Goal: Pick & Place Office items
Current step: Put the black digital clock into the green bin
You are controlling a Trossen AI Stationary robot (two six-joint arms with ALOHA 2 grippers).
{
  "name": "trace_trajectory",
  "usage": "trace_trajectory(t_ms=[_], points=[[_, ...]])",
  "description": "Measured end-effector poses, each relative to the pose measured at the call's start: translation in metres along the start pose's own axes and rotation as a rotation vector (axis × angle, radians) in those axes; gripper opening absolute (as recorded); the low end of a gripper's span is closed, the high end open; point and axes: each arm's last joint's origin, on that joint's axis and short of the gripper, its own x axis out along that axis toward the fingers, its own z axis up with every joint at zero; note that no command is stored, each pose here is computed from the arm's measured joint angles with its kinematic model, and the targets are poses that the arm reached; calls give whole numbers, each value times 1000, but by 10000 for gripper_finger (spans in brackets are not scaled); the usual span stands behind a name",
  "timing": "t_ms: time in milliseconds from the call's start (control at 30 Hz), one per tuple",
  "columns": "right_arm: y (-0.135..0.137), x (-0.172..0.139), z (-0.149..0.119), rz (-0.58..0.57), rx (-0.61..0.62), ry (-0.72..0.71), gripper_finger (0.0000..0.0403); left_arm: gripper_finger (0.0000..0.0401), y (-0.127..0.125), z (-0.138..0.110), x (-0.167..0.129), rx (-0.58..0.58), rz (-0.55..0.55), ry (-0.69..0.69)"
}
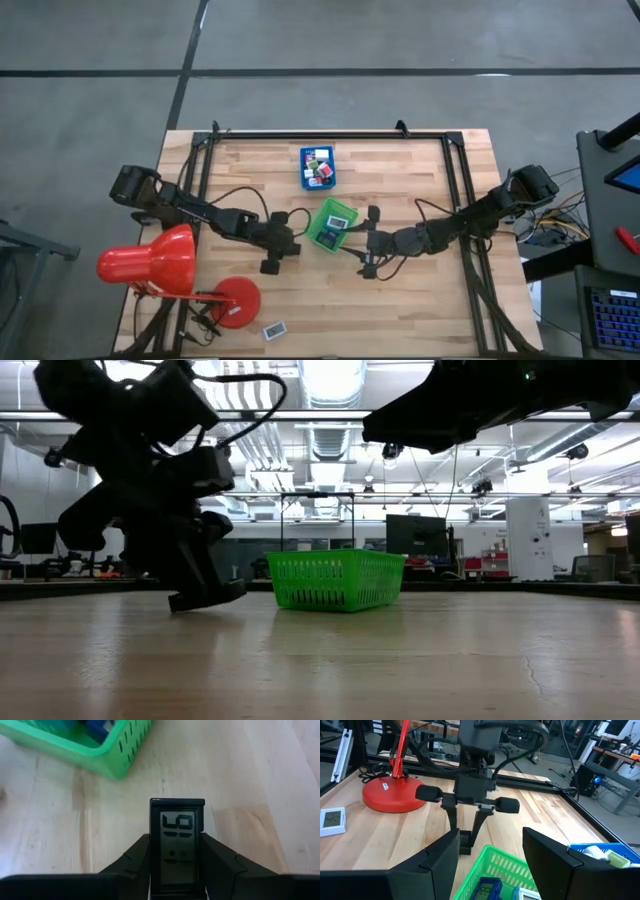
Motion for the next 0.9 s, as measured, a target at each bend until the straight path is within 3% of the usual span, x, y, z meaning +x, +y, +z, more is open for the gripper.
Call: trace_trajectory(t_ms=[467,633,900], points=[[0,0,-1,0,-2,4,212,129,4,-7,-23,-16,103,-335],[0,0,-1,0,-5,3,212,129,6,1,-33,6,119,-463],[0,0,-1,0,-5,1,212,129,19,13,-36,28,185,-517]])
